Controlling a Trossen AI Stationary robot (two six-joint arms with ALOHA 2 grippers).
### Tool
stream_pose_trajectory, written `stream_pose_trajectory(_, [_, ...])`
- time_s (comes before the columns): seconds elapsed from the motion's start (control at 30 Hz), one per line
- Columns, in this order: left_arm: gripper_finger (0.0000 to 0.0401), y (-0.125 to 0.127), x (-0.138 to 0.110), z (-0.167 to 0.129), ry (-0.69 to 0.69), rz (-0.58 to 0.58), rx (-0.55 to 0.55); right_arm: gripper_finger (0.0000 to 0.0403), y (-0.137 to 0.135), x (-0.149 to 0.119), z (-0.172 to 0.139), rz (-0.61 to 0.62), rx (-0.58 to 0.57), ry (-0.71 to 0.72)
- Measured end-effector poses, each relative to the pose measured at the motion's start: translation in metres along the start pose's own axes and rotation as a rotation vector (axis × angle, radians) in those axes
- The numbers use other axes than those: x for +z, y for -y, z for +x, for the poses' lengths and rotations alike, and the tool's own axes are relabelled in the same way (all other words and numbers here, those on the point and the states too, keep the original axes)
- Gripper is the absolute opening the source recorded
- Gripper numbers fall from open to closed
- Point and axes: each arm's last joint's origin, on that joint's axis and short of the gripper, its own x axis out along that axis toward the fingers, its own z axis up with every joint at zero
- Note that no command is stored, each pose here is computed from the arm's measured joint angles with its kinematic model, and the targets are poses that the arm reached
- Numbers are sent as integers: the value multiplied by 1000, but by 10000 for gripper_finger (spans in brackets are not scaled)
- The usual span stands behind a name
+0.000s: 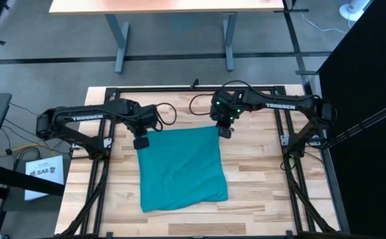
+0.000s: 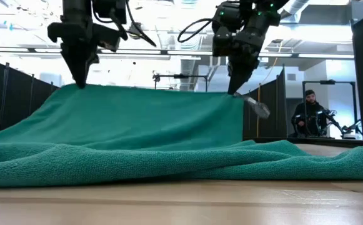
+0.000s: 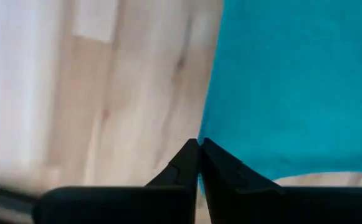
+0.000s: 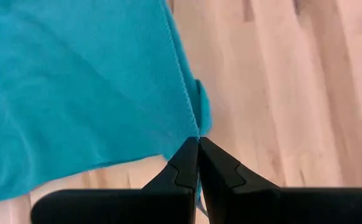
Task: Roll towel
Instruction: Roll the blue towel
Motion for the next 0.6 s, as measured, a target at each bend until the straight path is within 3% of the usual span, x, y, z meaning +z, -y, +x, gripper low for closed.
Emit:
stream_pose_trajectory(0.23, [0,-16,-5,-20,54,7,57,0,11,-2,-14,47,-58,41])
stream_pose_trajectory(0.6, [0,-50,-4,-18,101,-66,100,0,50,-9,-22,105,-117,60])
